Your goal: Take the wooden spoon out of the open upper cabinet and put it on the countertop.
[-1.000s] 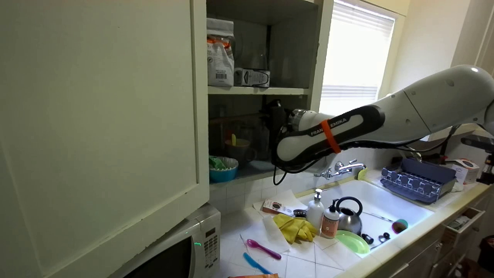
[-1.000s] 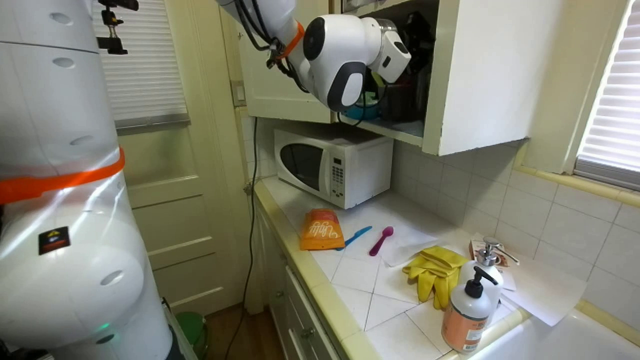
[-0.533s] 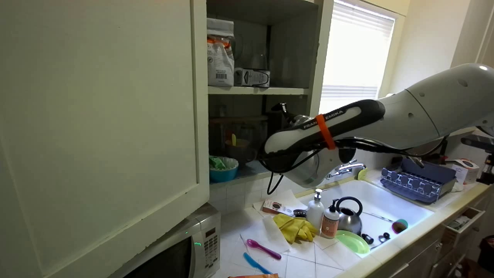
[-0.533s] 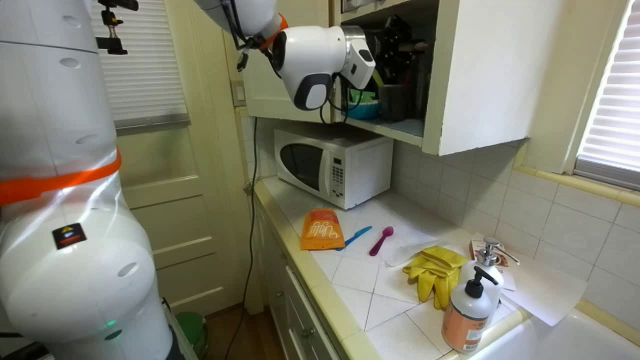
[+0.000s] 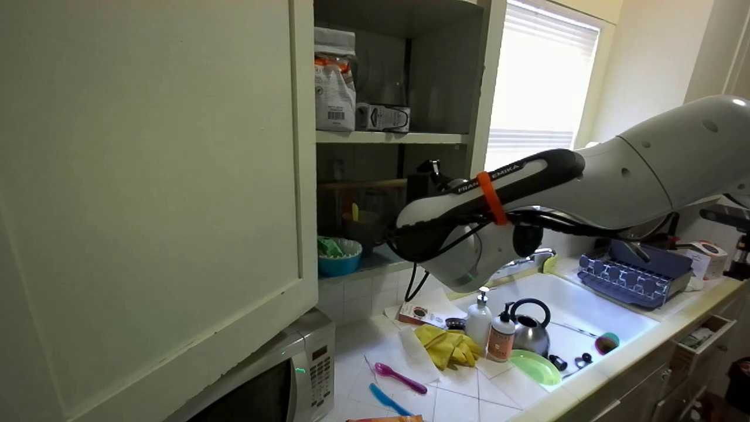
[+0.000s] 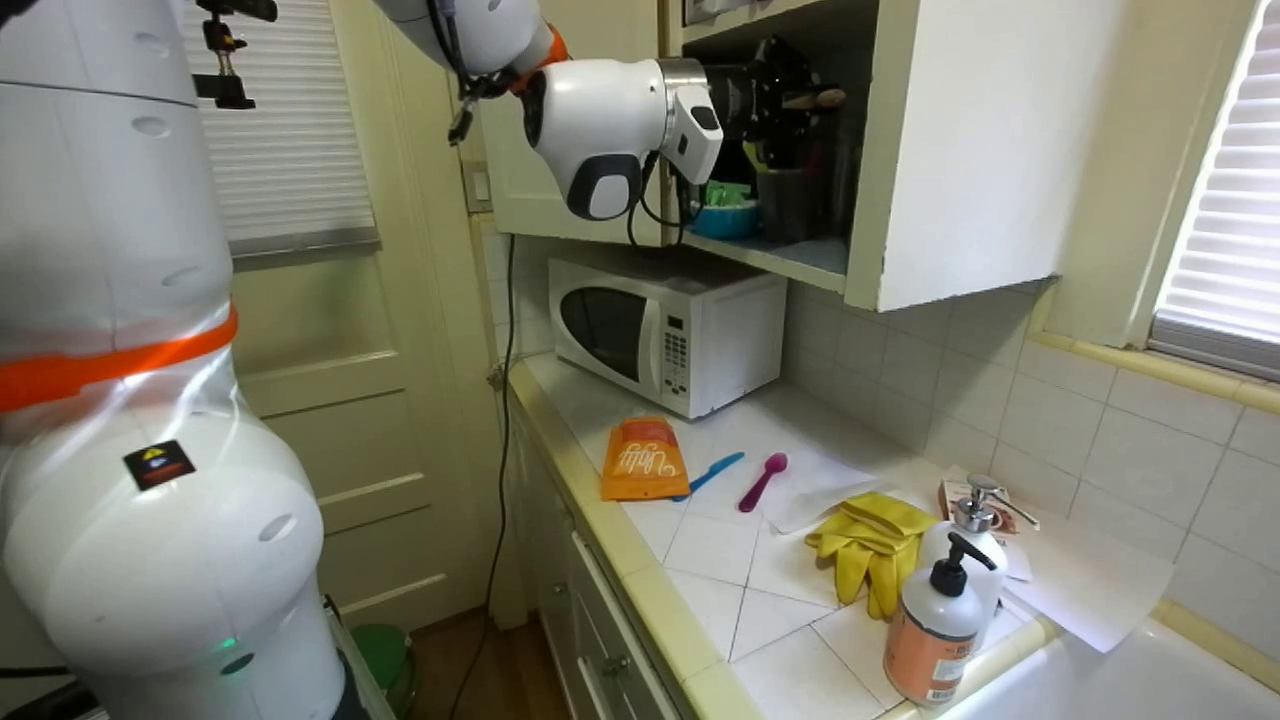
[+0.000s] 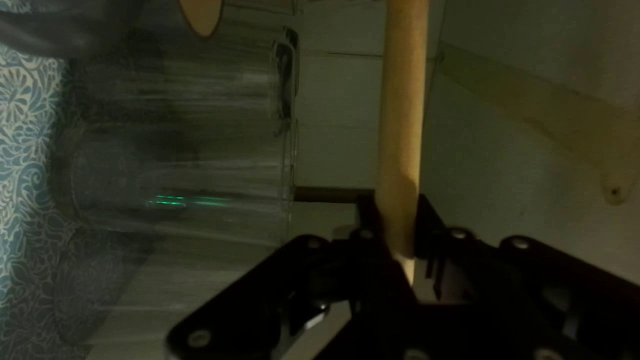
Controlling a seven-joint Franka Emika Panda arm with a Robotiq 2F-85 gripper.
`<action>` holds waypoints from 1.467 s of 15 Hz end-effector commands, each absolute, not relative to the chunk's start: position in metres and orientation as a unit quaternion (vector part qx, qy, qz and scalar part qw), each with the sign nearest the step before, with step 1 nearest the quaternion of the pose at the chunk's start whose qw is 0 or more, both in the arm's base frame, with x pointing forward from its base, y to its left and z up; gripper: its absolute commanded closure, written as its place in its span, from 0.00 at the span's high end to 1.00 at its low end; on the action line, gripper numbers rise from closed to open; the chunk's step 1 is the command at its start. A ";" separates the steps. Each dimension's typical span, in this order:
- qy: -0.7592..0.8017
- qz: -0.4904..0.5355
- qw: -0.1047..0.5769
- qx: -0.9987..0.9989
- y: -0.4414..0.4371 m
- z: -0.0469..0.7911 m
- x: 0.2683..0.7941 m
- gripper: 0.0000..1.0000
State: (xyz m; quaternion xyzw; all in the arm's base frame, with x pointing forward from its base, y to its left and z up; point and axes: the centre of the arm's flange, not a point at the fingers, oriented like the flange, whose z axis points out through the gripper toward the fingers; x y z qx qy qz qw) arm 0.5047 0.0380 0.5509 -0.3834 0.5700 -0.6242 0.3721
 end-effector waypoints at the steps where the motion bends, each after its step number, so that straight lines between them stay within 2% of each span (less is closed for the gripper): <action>1: 0.570 -0.624 0.372 -0.383 0.038 0.551 0.505 0.21; 3: 0.570 -0.624 0.372 -0.383 0.038 0.551 0.505 0.21; 4: 0.570 -0.624 0.372 -0.383 0.038 0.551 0.505 0.05; 8: 0.562 -0.640 0.382 -0.358 0.038 0.552 0.487 0.05; 14: 0.529 -0.661 0.431 -0.310 0.040 0.542 0.460 0.05; 22: 0.589 -0.653 0.385 -0.280 0.007 0.518 0.440 0.05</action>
